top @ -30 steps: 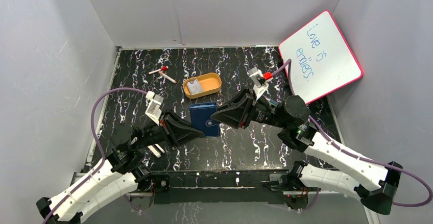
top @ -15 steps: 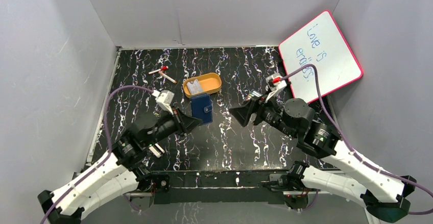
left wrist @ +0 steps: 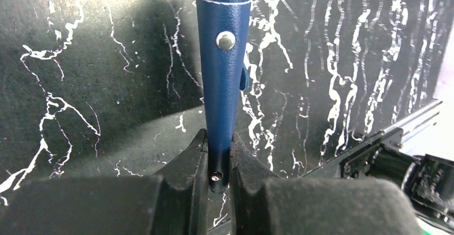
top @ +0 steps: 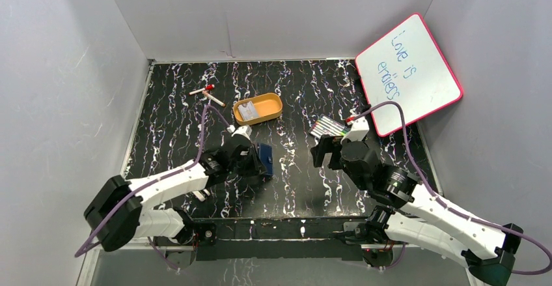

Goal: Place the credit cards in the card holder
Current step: Place the card holder at the center of the board.

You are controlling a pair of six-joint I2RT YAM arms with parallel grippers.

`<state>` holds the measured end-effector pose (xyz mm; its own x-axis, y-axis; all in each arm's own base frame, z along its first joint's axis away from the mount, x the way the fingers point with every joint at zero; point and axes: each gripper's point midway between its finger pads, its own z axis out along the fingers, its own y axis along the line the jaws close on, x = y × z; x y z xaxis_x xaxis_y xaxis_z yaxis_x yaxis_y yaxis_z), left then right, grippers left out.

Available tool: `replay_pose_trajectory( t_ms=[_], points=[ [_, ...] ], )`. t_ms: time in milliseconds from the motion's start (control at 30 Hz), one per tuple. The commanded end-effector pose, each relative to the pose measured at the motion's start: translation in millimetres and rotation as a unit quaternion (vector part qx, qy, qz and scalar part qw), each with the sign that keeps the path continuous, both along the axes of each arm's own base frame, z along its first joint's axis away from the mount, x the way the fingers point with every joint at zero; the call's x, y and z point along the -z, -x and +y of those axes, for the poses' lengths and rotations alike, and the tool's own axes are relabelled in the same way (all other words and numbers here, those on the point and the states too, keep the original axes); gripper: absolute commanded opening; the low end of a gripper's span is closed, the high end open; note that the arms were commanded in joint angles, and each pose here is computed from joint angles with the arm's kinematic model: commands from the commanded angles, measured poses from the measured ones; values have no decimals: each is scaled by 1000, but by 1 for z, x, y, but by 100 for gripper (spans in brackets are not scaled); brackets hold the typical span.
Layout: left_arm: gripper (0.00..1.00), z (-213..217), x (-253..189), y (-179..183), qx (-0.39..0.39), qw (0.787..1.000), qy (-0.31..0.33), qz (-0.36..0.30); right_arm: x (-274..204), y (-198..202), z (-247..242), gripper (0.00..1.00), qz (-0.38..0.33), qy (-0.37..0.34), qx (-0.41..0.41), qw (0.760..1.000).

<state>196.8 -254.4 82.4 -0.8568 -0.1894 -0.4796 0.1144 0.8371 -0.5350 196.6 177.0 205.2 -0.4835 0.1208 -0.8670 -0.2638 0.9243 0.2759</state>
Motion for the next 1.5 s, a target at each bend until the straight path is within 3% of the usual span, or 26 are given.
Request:
replay_pose_trajectory(
  t_ms=[0,167,400,700,867,1167,1467],
  points=[
    [0,-7,5,-13,-40,999,16,10,-16,-6,2,99,-31,-63,22,997],
    [0,-12,13,-16,-48,998,24,28,5,4,5,99,-5,-44,-6,999],
    [0,-17,46,-11,-53,992,-11,112,18,3,-1,99,6,-38,15,999],
    [0,-12,62,-17,-51,990,-13,131,18,8,6,99,23,-35,-8,999],
    [23,-4,70,-15,-44,990,-35,126,16,11,14,99,14,-29,-44,999],
    [53,19,71,-17,-70,989,-75,104,7,9,17,99,3,-12,-56,998],
    [64,34,64,-20,-88,989,-95,78,-4,6,12,98,-15,1,-54,998]
  ],
)
